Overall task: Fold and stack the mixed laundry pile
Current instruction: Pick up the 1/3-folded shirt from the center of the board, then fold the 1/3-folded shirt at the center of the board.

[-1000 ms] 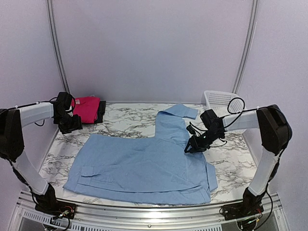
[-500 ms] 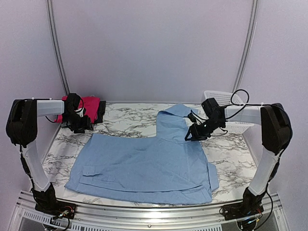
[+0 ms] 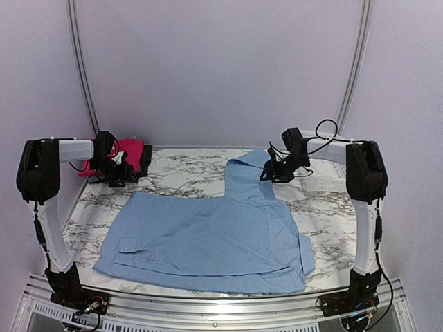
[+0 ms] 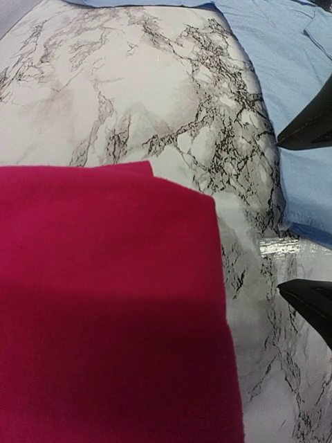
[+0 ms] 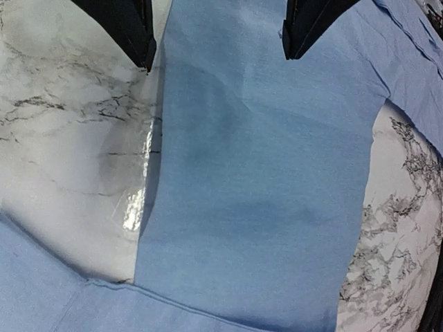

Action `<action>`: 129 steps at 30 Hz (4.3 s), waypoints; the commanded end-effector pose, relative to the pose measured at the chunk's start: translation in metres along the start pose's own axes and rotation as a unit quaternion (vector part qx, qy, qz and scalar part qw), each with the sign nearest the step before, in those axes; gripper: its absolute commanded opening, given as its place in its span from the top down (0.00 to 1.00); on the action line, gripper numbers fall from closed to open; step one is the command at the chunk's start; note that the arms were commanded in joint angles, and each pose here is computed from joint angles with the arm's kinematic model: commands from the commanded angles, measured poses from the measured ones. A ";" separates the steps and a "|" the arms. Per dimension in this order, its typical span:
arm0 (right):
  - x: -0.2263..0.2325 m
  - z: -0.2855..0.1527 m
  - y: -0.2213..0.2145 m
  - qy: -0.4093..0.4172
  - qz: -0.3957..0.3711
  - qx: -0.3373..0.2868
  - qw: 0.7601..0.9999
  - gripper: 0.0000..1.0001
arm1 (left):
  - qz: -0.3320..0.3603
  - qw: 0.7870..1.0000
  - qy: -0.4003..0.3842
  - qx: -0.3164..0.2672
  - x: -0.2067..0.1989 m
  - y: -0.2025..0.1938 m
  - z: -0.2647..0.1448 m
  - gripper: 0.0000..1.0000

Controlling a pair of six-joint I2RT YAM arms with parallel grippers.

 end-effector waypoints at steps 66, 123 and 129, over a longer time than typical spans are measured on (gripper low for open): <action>0.066 -0.082 0.023 0.174 -0.035 -0.048 0.983 1.00 | 0.195 0.978 -0.031 -0.067 -0.033 -0.010 -0.038 1.00; 0.072 -0.086 -0.241 0.098 -0.071 0.150 0.981 0.64 | 0.282 0.942 0.056 -0.172 -0.083 -0.133 -0.124 0.54; 0.067 -0.149 -0.168 0.020 -0.110 0.016 0.994 0.51 | 0.285 0.912 0.060 -0.288 -0.099 -0.108 -0.169 0.24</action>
Point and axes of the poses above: each gripper's point midway between its finger pads, its own z axis out along the fingers, its own x axis along the line the jaws close on, y = z × x, the point moved 8 cm from there along -z, back along the fingers, and after that the axes turned 7 degrees about z, right-handed, at the moved point
